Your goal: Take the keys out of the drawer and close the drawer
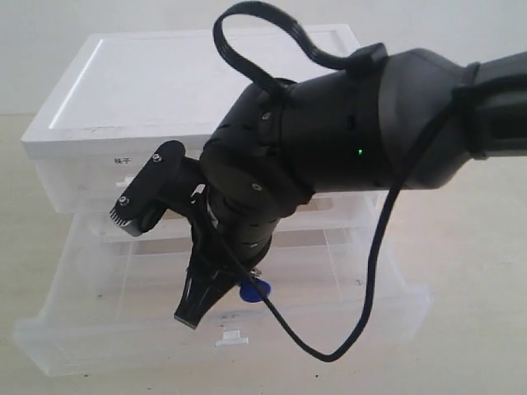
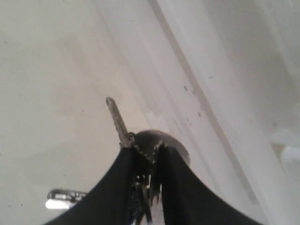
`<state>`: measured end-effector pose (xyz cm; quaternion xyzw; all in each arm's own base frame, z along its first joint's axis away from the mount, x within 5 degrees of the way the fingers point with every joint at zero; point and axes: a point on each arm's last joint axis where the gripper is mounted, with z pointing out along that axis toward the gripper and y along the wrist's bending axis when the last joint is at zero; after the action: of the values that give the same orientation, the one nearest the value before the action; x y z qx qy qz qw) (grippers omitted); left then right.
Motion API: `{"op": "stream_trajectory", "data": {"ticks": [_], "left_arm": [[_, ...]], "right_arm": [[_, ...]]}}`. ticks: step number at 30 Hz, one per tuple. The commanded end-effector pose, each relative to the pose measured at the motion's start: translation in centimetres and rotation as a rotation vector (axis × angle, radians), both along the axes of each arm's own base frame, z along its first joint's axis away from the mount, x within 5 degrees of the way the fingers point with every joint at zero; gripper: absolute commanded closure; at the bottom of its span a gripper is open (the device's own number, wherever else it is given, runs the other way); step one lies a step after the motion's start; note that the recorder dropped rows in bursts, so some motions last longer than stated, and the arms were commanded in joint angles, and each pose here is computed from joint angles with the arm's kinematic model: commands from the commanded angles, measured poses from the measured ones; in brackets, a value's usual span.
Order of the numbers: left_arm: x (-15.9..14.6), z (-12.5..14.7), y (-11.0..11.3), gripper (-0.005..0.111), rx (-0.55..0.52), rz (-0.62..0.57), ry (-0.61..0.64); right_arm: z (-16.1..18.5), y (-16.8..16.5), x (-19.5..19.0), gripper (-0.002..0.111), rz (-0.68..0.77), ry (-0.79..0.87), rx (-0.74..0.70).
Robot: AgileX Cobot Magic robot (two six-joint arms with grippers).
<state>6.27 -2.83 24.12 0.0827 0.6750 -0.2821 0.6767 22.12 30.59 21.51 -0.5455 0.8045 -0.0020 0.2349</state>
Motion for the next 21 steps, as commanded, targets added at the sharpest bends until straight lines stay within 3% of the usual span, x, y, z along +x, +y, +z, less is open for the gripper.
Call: {"op": "stream_trajectory", "data": {"ticks": [1, 11, 16, 21], "left_arm": [[0.0, -0.1, 0.1, 0.102, 0.011, 0.008, -0.008], [-0.1, -0.1, -0.2, 0.102, 0.015, -0.025, -0.005], [-1.2, -0.6, -1.8, 0.102, 0.141, -0.228, -0.045], [-0.9, -2.1, -2.5, 0.102, 0.204, -0.272, 0.032]], "right_arm": [[3.5, -1.1, 0.0, 0.109, 0.011, -0.092, 0.068], [9.4, -3.3, -1.4, 0.109, 0.010, -0.194, 0.190], [12.6, -5.1, -2.5, 0.109, 0.005, -0.246, 0.265], [15.7, -7.0, -3.9, 0.109, 0.000, -0.299, 0.342]]}}
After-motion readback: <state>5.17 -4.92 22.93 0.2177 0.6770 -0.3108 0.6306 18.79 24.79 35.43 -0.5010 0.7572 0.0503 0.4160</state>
